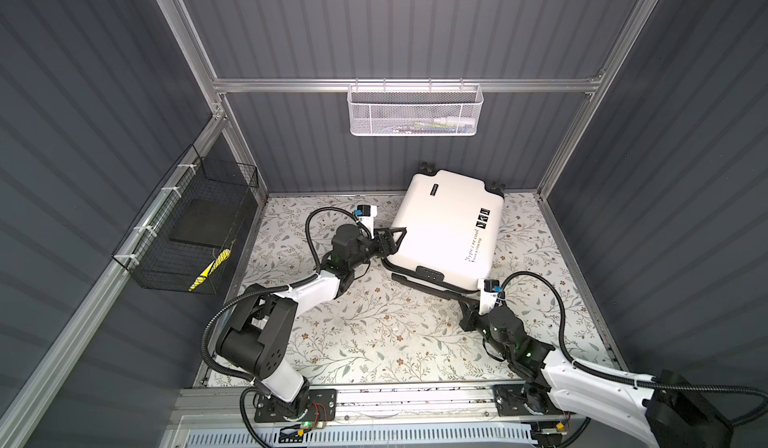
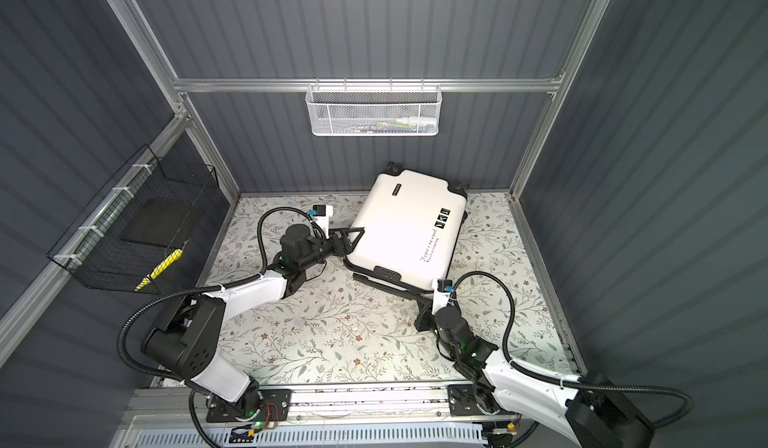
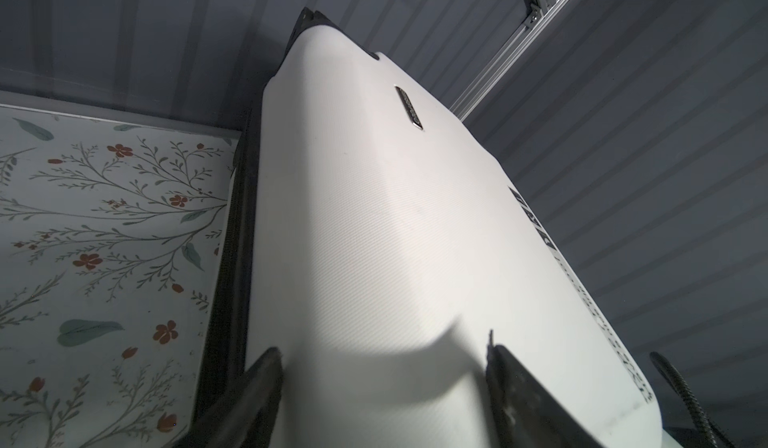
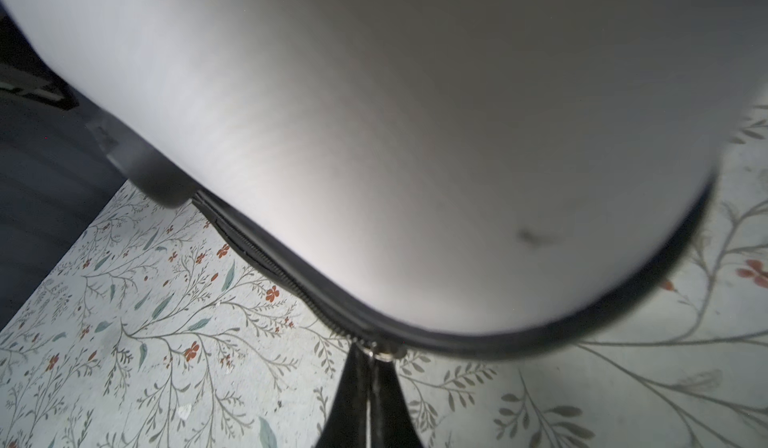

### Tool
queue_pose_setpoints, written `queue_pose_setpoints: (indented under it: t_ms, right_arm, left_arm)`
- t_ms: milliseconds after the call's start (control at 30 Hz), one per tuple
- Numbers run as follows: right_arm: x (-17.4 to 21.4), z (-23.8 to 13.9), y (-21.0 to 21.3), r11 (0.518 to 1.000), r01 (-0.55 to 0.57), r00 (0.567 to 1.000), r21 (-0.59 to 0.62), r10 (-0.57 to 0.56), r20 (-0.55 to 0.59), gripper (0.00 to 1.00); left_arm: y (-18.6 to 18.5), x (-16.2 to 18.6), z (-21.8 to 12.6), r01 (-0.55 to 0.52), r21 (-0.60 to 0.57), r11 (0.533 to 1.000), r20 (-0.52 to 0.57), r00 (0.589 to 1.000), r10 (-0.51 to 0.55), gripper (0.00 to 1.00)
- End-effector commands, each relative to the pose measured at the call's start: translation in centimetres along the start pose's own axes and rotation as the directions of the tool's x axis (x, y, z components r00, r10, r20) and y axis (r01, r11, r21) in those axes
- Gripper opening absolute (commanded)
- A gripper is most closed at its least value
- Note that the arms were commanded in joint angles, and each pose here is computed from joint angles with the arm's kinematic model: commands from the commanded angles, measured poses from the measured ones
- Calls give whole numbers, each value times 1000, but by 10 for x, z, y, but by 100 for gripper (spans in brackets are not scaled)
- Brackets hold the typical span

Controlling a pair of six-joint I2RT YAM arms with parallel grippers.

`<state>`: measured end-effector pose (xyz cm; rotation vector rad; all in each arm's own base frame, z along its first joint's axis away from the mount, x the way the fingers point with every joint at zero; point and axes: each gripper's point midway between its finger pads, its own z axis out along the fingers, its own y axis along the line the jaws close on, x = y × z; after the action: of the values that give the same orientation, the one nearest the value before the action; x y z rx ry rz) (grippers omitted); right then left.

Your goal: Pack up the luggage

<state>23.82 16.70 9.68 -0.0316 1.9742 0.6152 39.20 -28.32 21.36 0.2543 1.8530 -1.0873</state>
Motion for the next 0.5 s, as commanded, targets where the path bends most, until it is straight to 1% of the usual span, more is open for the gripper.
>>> queue_pose_setpoints:
  t_ms: [0, 67, 167, 267, 467]
  right_arm:
    - [-11, -6, 28, 987, 41, 999, -153, -36, 35, 0]
    - [-10, -8, 28, 987, 51, 999, -155, -48, 23, 0]
    - [-12, -10, 31, 984, 41, 999, -172, -36, 28, 0]
    - [-17, -8, 41, 977, 24, 999, -210, -17, 38, 0]
    - [-26, 4, 80, 964, 52, 998, -262, -38, 58, 0]
  left_arm:
    - [9, 43, -2, 0, 17, 1000, -195, 981, 4, 79]
    - [14, 45, -1, -4, 22, 1000, -204, 979, 8, 79]
    - [9, 57, 3, 19, 76, 997, -245, 969, 0, 78]
    - [6, 62, 2, 60, 118, 991, -234, 972, -31, 76]
    - [-3, 74, -3, 87, 148, 985, -219, 974, -53, 75]
